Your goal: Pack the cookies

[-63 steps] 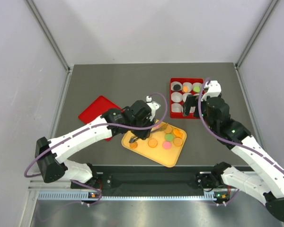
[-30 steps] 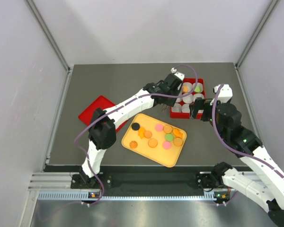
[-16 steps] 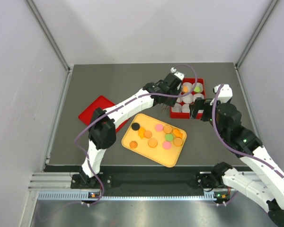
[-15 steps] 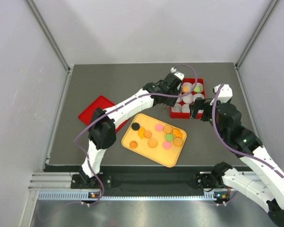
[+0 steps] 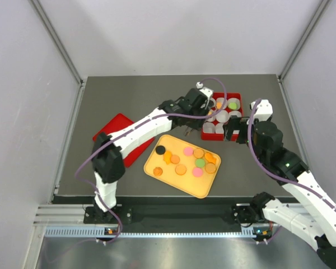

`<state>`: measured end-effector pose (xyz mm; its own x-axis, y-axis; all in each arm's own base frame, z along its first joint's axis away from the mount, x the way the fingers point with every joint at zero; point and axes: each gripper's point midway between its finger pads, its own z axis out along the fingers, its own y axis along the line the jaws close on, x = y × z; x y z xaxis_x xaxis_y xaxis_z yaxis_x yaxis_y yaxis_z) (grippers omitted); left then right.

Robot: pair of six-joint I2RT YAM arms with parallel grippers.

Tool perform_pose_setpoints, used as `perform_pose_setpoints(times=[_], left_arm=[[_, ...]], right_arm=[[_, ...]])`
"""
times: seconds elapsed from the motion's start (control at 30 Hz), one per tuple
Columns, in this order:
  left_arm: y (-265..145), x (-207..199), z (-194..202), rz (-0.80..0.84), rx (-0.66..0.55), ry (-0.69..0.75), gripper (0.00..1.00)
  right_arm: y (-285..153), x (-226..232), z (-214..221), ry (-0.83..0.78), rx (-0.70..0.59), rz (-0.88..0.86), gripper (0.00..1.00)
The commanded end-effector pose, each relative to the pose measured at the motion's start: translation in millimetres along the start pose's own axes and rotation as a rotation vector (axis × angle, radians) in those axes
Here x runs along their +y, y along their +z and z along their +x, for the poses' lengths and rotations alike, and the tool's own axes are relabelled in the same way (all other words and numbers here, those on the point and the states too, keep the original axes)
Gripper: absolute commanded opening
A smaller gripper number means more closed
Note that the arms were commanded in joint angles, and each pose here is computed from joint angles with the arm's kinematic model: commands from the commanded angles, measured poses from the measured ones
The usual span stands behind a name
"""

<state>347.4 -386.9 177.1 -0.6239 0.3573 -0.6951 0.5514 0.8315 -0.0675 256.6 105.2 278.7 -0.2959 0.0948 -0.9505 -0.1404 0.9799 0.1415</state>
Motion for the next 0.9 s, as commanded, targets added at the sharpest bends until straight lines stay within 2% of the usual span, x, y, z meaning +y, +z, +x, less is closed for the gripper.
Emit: perform_pose_setpoints(times=[0.0, 0.17, 0.27, 0.5, 0.7, 0.87], left_arm=[[-85.0, -5.5, -28.4, 0.091, -0.146, -0.02, 0.49], [-130.9, 0.8, 14.3, 0.137, -0.109, -0.021, 0.5], [-139.3, 4.7, 61.7, 0.151, -0.014, 0.001, 0.5], [-154.3, -10.5, 132.5, 0.21, 0.141, 0.046, 0.51], [-162.5, -35.9, 169.0, 0.28, 0.218, 0.099, 0.51], [-158.6, -59.7, 177.3, 0.314, 0.225, 0.126, 0.51]], right_arm=[[2.9, 2.0, -10.7, 0.006, -0.028, 0.005, 1.0], [8.7, 4.2, -8.1, 0.002, -0.017, 0.005, 1.0], [12.6, 6.1, -6.4, -0.001, -0.01, 0.005, 1.0], [25.5, 11.0, 2.6, 0.003, 0.022, 0.006, 1.0], [30.0, 14.3, 8.3, 0.003, 0.042, -0.001, 1.0], [30.5, 13.4, 11.5, 0.003, 0.047, 0.002, 1.0]])
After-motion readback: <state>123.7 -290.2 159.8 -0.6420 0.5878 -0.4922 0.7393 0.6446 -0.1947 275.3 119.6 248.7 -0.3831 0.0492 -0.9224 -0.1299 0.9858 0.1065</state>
